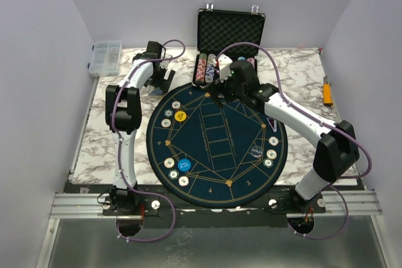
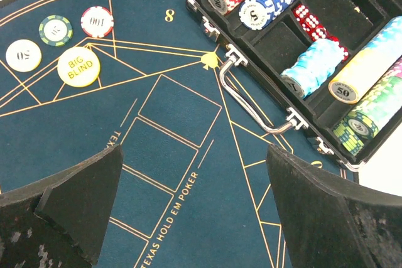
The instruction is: Distribute texas hold em gaming equipment
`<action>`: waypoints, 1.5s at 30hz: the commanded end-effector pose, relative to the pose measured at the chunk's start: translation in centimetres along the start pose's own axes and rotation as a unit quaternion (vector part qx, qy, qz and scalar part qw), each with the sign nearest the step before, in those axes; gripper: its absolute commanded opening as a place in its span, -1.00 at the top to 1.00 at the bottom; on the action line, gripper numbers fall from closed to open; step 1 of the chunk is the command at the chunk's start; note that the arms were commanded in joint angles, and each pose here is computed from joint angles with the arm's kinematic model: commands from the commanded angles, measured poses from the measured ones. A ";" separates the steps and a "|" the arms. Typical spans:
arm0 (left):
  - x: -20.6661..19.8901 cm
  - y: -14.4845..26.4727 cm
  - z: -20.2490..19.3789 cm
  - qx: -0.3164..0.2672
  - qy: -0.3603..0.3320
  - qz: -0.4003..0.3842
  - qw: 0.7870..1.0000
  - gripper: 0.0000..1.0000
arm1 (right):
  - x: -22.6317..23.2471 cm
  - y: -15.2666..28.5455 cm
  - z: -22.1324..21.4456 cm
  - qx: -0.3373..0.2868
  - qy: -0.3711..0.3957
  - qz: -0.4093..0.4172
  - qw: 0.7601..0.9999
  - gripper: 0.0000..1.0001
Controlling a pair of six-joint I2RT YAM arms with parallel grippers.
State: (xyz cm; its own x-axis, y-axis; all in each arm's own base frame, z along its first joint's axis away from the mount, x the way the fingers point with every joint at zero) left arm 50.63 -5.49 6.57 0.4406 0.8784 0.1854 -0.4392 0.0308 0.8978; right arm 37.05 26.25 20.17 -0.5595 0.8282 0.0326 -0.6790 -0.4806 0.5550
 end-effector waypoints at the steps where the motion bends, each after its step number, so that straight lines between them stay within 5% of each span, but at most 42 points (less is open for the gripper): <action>1: 0.8 0.1 -1.3 0.054 -0.027 0.015 0.998 -0.97 | -0.6 1.7 1.6 -0.017 0.005 -0.011 1.000 -1.00; 6: 0.5 0.1 -2.6 0.078 -0.037 -0.022 0.996 -0.90 | -0.8 1.8 1.6 -0.018 0.007 -0.015 1.000 -1.00; 10: 0.7 0.3 -3.2 0.076 -0.024 -0.052 0.995 -0.52 | -0.7 1.8 1.5 -0.015 0.009 -0.012 1.000 -1.00; 21: 0.3 2.9 -5.3 0.072 0.003 -0.100 0.992 0.12 | -0.6 2.0 1.1 -0.011 0.012 -0.003 1.000 -1.00; 28: -2.2 4.9 -10.3 0.103 0.014 -0.135 0.985 0.07 | 0.1 2.3 1.1 -0.010 0.015 0.017 1.000 -1.00; 32: -2.3 5.3 -11.5 0.110 0.027 -0.116 0.987 -0.14 | 0.3 2.3 1.0 -0.007 0.015 0.025 1.000 -1.00; 36: -1.6 5.7 -10.3 0.092 0.037 -0.080 0.992 -0.81 | 0.5 2.4 0.9 -0.005 0.013 0.031 0.999 -1.00; 38: -1.7 5.4 -9.9 0.091 0.032 -0.077 0.992 -0.94 | 0.5 2.4 1.0 -0.005 0.012 0.032 0.999 -1.00; 45: -2.6 3.2 -10.3 0.111 0.022 -0.092 0.989 -0.81 | 0.4 2.5 1.0 -0.005 0.013 0.028 1.000 -1.00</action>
State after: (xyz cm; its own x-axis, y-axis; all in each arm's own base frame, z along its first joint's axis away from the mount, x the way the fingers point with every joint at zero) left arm 39.18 -2.60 5.92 0.4626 0.8865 -0.0139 -0.1722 0.1052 0.9794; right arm 35.89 25.96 20.96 -0.5998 0.7992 0.0396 -0.6469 -0.5134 0.5639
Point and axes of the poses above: each gripper's point midway between its finger pads, its own y axis back along the fingers, its own x axis along the line the jaws close on, z = x × y, the point moved 2 cm from there along y, back along the fingers, and after that the axes turned 10 degrees about -y, right-handed, at the moved point
